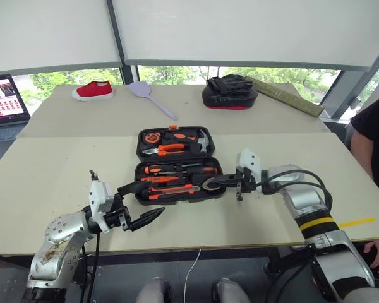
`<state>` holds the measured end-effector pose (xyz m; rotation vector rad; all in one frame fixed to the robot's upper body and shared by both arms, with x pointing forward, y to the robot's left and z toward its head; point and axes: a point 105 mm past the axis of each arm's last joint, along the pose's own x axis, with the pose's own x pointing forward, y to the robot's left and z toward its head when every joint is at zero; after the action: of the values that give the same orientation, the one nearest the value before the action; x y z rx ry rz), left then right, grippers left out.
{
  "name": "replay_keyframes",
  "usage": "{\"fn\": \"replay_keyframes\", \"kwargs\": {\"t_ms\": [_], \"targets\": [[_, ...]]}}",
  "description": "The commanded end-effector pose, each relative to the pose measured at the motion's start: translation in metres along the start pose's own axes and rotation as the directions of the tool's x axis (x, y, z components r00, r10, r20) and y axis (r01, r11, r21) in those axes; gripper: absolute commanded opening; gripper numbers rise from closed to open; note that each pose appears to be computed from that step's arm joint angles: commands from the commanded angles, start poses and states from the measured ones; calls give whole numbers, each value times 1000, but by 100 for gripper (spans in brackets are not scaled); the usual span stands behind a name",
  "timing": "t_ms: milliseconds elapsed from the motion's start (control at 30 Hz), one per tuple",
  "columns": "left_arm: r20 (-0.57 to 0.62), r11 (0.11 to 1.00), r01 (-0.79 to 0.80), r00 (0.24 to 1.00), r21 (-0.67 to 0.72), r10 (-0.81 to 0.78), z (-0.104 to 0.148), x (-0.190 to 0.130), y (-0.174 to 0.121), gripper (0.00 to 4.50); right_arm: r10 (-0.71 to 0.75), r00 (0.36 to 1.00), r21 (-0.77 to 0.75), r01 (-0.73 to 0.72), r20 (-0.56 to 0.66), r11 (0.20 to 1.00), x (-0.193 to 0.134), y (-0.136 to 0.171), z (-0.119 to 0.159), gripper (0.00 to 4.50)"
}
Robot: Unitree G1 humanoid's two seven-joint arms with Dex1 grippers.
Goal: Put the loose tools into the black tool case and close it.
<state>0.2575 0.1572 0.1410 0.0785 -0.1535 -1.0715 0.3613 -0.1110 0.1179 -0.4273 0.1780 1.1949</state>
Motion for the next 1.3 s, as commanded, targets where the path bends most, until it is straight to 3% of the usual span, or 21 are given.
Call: {"fn": "replay_keyframes", "kwargs": {"t_ms": [33,433,633,733,800,900,967,1233,1300], "targets": [[23,999,16,1000,44,-17,12,3,0,450,-20,1000,-11,20,-17,1000,-1,-2,-7,3],[22,999,-18,1000,28,18,15,-4,8,450,20,987,-102,-4,157,995,-16,4,34,3],[-24,967,-254,967,-18,253,19,-41,45,450,-99,976,-91,118,195,989,-46,-3,38,3],[-216,869,-494,847,19,486,0,-81,78,450,-209,967,-64,220,143,973,-70,-6,19,3],[-230,836,-548,811,20,538,-2,-102,86,450,-262,960,-47,268,96,962,-84,-5,4,3],[-262,812,-583,780,29,569,-9,-121,90,373,-321,945,-40,323,61,945,-95,-6,-12,0],[-290,803,-594,762,43,579,-16,-122,95,295,-358,933,-57,360,41,931,-97,-10,-18,0],[-300,790,-610,744,58,597,-22,-70,135,9,-406,913,-110,402,-23,909,-67,-46,-7,0],[-309,789,-612,741,54,596,-25,-51,145,9,-411,910,-100,405,-50,909,-52,-59,-5,0]]}}
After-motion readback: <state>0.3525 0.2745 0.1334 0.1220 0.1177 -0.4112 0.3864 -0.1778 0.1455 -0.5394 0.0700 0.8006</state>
